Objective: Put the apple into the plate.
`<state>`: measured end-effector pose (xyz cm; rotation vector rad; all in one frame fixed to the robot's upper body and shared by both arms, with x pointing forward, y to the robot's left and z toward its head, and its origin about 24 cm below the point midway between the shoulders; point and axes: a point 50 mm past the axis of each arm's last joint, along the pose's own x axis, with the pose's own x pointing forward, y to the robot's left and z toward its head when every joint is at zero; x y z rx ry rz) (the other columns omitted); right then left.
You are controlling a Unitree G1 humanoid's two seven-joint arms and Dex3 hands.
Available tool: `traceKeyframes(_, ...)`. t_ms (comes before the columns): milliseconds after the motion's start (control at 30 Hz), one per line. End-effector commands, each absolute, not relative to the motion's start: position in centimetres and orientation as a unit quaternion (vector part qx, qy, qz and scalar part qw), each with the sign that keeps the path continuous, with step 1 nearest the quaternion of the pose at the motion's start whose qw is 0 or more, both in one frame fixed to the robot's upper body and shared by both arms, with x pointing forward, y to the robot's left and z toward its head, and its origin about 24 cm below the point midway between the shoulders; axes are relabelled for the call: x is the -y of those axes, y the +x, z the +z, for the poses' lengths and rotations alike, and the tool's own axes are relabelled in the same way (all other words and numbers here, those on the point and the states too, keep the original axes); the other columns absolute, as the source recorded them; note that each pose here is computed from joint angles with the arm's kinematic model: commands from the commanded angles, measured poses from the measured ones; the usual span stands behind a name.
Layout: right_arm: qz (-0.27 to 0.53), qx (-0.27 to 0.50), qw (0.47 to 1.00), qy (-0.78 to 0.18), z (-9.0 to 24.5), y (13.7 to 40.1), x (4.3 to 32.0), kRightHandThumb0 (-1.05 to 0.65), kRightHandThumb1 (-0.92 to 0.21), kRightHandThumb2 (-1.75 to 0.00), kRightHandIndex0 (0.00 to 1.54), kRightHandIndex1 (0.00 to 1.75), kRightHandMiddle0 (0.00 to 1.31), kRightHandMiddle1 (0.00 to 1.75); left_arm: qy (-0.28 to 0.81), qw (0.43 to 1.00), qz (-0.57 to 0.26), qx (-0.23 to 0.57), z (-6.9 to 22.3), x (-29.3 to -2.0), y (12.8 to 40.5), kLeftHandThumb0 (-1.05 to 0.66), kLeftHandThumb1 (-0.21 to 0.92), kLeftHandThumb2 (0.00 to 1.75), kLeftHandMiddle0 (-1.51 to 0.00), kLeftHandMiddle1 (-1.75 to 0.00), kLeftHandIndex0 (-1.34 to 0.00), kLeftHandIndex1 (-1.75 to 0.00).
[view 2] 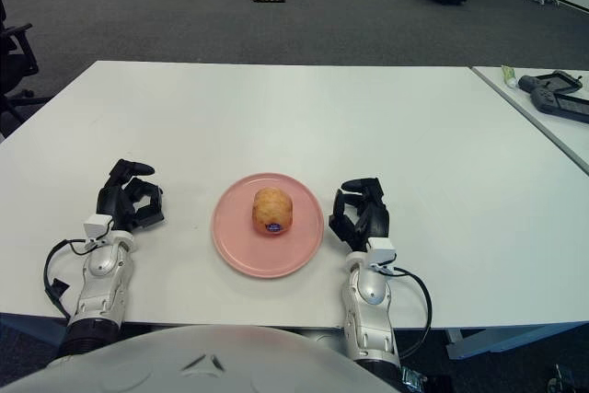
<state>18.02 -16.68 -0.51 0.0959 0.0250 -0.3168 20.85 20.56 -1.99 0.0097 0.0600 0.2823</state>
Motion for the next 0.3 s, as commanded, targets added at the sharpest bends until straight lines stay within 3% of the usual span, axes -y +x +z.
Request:
traceKeyframes(0, -0.147, -0.010, 0.988, 0.039, -0.33, 17.80, 16.60, -0.39, -0.65, -0.91, 0.81, 1.75, 0.36, 1.75, 0.003, 0.989, 0.134, -0.065, -3.14, -20.09, 20.11, -0.01, 0.28, 1.37, -0.59, -1.75, -0.45, -1.74)
traceKeyframes(267, -0.129, 0.004, 0.991, 0.024, -0.04, 17.57, 16.58, -0.40, -0.62, -0.94, 0.80, 1.75, 0.38, 1.75, -0.004, 0.990, 0.126, -0.068, -3.14, -19.80, 20.06, -0.01, 0.36, 1.28, -0.53, -1.74, -0.39, -1.75)
